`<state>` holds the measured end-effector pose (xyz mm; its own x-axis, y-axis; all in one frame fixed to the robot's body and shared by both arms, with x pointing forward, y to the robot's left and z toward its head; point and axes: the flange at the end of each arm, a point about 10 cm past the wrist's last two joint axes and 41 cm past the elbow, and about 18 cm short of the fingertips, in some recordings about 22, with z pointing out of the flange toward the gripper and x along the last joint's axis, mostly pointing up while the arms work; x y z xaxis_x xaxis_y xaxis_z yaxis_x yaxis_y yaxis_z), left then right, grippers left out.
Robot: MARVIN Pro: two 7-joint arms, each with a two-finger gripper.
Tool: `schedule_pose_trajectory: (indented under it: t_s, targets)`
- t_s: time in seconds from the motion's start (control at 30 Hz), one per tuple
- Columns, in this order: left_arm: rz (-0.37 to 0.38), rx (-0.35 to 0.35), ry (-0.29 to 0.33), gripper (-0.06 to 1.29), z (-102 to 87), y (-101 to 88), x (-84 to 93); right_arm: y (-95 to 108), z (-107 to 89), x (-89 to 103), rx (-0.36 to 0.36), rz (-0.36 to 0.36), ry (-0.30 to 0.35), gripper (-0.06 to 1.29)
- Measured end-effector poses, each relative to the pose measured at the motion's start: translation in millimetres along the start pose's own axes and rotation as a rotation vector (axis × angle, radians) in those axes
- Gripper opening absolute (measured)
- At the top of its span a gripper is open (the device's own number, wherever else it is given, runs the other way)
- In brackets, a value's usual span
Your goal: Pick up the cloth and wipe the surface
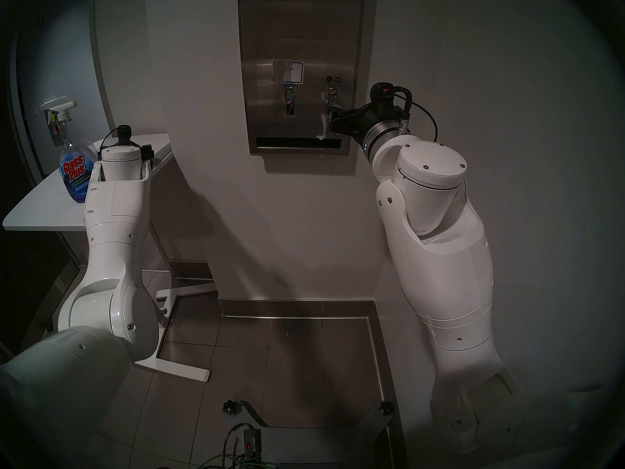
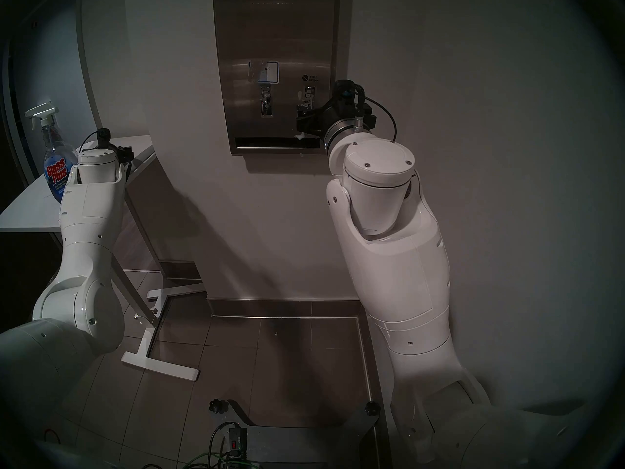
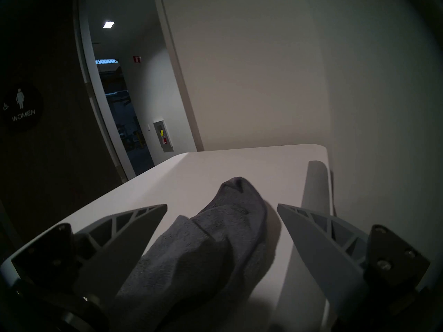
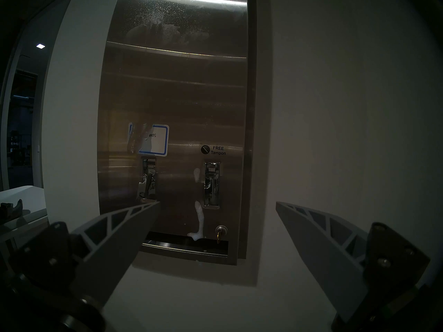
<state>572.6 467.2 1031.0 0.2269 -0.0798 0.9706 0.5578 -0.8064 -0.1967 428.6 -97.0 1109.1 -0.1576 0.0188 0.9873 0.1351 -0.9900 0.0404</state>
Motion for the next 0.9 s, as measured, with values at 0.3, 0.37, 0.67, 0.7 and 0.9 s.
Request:
schedule_pose_trajectory:
  t_s: [0.3, 0.37, 0.67, 0.7, 0.9]
  targets:
    - [-0.096, 0.001, -0.092, 1.23, 14.2, -7.8, -11.8, 0.0, -0.1, 0.2, 0.000, 0.000, 0.001, 1.25]
    - [-0.119, 0.001, -0.106, 1.23, 17.6, -7.9, -10.4, 0.0, -0.1, 0.2, 0.000, 0.000, 0.001, 1.25]
    - [-0.187, -0.003, -0.140, 1.23, 29.3, -8.2, -12.0, -0.1, -0.2, 0.4, 0.001, 0.000, 0.001, 1.25]
    - [-0.191, -0.002, -0.142, 1.23, 31.1, -8.7, -12.5, -0.1, -0.2, 0.4, 0.001, 0.000, 0.001, 1.25]
    - [-0.191, -0.013, -0.133, 0.00, 36.0, -4.9, -9.8, -0.1, -0.2, 0.5, 0.001, 0.000, 0.001, 1.25]
